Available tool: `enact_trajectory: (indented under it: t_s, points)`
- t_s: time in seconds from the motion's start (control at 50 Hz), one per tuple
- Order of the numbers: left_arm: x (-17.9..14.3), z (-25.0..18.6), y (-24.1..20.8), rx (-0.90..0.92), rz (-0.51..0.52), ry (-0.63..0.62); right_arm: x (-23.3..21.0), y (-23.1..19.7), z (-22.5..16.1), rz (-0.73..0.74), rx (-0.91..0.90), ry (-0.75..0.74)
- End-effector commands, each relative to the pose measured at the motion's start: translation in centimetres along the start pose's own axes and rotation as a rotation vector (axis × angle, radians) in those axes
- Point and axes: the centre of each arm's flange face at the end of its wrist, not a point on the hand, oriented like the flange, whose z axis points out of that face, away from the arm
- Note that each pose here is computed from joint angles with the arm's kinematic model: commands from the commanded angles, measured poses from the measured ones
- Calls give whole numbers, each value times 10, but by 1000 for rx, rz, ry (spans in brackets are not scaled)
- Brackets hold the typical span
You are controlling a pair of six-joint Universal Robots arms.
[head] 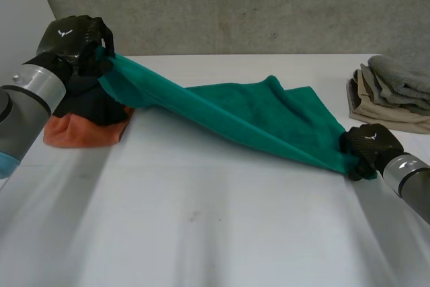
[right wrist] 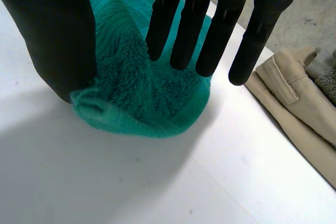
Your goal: Fold the laundry.
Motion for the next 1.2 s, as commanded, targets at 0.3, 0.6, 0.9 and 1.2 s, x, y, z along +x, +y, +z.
enact_trajectory:
  t_s: [0.3,0.6,0.9,1.2]
  points:
    - [8,-47,18,-261,-31,37,20,-38,-30,-101,50,67]
    - [31,-170,53,-897,171,451,6,-30,-117,-353,-394,-333]
    - [8,-65,77,-561,323,213,19,-49,-21,-206,-197,-41]
    - [6,31,113,-319,364,42,24,-47,68,-156,-53,148]
